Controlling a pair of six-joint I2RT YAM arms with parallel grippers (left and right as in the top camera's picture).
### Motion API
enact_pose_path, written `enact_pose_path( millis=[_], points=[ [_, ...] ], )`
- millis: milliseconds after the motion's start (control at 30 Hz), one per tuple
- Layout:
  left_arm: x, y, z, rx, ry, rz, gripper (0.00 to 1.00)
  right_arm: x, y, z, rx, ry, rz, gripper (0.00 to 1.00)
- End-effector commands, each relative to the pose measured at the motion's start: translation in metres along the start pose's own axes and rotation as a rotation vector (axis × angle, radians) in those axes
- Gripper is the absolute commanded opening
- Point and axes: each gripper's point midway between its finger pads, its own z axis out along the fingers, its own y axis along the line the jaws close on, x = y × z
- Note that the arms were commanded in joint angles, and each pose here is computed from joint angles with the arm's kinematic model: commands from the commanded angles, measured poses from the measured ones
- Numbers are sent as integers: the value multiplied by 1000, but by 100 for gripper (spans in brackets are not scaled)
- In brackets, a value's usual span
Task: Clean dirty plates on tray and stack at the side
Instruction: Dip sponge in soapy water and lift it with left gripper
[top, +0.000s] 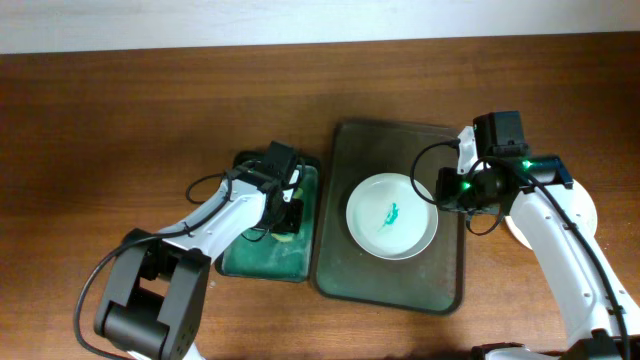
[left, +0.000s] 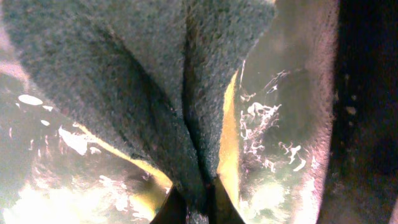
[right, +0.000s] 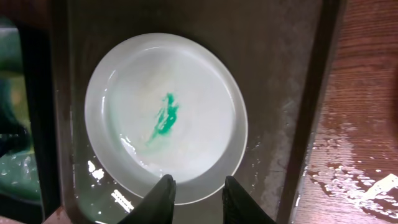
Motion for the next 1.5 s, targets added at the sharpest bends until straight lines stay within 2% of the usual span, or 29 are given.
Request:
enact_pose_path(
  millis=[0,67,167,200,367,433,500,533,567,600,633,733,933,1000,1067,1267,1367,1467],
  points=[
    [-18,-4,-17,22,-31,-9,9,-3,-1,-3,23,-13,-14,27],
    [-21,-5,-28,16,-19,-11,59,-1,-2,-3,25,-4,-12,27],
    [-25,1,-34,-19,-23,-13,71,0,-2,-3,25,-3,-12,27],
    [-26,2,-34,-29,-29,-13,71,0,-2,-3,25,-3,-12,27],
    [-28,6,-23,-47,-32,-13,57,-1,-5,-3,38,-4,21,27],
    [-23,7,-10,-53,-5,-14,56,-3,-12,-2,79,-16,60,27],
    [-16,6,2,-41,37,-14,47,-4,-14,1,90,-13,62,27],
    [-12,2,8,-21,61,-16,46,-4,-15,3,91,-7,63,28],
    [-10,0,13,-6,78,-18,34,-3,-15,5,93,2,65,27],
    [-7,-1,17,2,92,-19,10,-2,-16,7,95,10,66,27],
    [-7,-1,17,1,94,-19,0,-2,-17,9,97,17,67,27],
    [-16,-3,5,7,65,-19,0,-1,-18,11,99,21,72,27],
    [-52,-15,-63,37,-84,-7,0,0,-48,12,103,21,193,27],
    [-71,-21,-91,57,-172,9,0,3,-36,18,-11,50,101,26],
    [-83,-28,-106,69,-218,26,0,8,-29,25,-42,90,78,27],
    [-82,-40,-109,80,-222,53,0,20,-53,76,78,225,127,27],
    [-82,-34,-109,78,-213,37,0,33,-54,101,51,310,119,26],
    [-80,-46,-110,148,-205,47,0,41,-49,117,-2,364,93,20]
  ],
)
